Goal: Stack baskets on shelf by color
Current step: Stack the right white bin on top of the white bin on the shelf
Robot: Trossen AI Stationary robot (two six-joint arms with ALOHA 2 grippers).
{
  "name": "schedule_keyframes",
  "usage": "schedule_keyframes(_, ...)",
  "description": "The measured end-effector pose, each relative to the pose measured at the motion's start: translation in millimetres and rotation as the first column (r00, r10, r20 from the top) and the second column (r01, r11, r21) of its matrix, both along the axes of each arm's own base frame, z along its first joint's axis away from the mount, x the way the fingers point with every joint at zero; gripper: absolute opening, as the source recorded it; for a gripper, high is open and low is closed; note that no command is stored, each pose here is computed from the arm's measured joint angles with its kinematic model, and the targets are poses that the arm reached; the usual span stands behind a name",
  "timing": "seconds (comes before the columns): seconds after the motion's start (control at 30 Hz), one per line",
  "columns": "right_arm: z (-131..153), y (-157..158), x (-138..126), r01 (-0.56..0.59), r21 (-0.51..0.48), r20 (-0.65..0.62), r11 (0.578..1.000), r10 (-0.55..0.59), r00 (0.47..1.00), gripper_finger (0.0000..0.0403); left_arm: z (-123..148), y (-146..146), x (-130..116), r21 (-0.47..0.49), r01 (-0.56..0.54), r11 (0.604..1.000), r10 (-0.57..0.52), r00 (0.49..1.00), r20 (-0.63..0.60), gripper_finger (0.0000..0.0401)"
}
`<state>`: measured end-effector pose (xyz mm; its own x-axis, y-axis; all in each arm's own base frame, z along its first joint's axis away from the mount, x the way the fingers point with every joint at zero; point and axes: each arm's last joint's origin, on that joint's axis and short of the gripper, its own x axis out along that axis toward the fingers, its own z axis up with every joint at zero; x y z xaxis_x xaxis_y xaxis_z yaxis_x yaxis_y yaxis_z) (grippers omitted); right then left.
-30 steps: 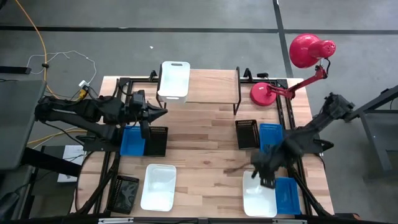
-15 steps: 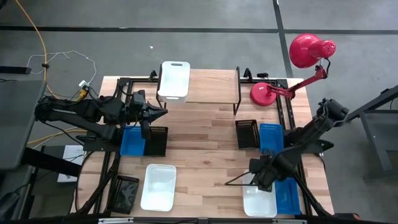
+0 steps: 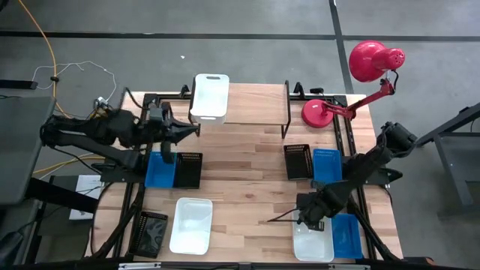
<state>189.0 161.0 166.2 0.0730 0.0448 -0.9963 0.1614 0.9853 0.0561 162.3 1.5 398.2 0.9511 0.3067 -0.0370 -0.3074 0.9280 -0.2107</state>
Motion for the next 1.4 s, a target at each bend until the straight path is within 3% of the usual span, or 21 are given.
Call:
schedule_keyframes(0.1,8,-7,5,0.034,0.054,0.020,0.998,-0.036,0.999,0.0014,18,1,-9,0.039,-0.001,0.999,-0.001,0.999,0.052,0.0000)
schedule_keyframes(0.2,27,-20,12,0.073,0.119,0.079,0.990,-0.083,0.993,0.0017,37,1,-21,0.072,-0.006,0.997,-0.002,0.994,0.106,0.0000)
schedule_keyframes(0.3,64,-37,25,0.085,0.189,0.213,0.978,-0.125,0.969,0.0003,51,2,-32,0.095,-0.013,0.995,-0.002,0.988,0.155,0.0000)
schedule_keyframes(0.43,128,-70,50,0.098,0.191,0.471,0.977,-0.179,0.864,0.0002,61,2,-43,0.118,-0.021,0.993,-0.001,0.982,0.189,0.0000)
schedule_keyframes(0.6,206,-117,90,0.121,0.029,0.735,0.992,-0.103,0.670,0.0001,62,3,-52,0.112,-0.018,0.994,-0.006,0.979,0.205,0.0000)
schedule_keyframes(0.8,274,-183,141,0.189,-0.253,0.817,0.949,0.105,0.567,0.0000,64,2,-58,0.122,0.032,0.992,-0.059,0.973,0.223,0.0000)
schedule_keyframes(0.87,289,-205,155,0.215,-0.319,0.816,0.923,0.152,0.558,0.0000,64,1,-58,0.121,0.040,0.992,-0.066,0.972,0.226,0.0000)
schedule_keyframes(1.1,306,-274,196,0.276,-0.425,0.815,0.862,0.232,0.532,0.0000,64,1,-56,0.117,0.041,0.992,-0.067,0.971,0.231,0.0000)
schedule_keyframes(1.17,299,-289,205,0.312,-0.430,0.835,0.847,0.241,0.494,0.0000,64,1,-56,0.117,0.040,0.992,-0.066,0.971,0.232,0.0000)
schedule_keyframes(1.4,264,-330,215,0.370,-0.395,0.856,0.841,0.189,0.482,0.0000,64,1,-54,0.113,0.039,0.993,-0.065,0.971,0.231,0.0000)
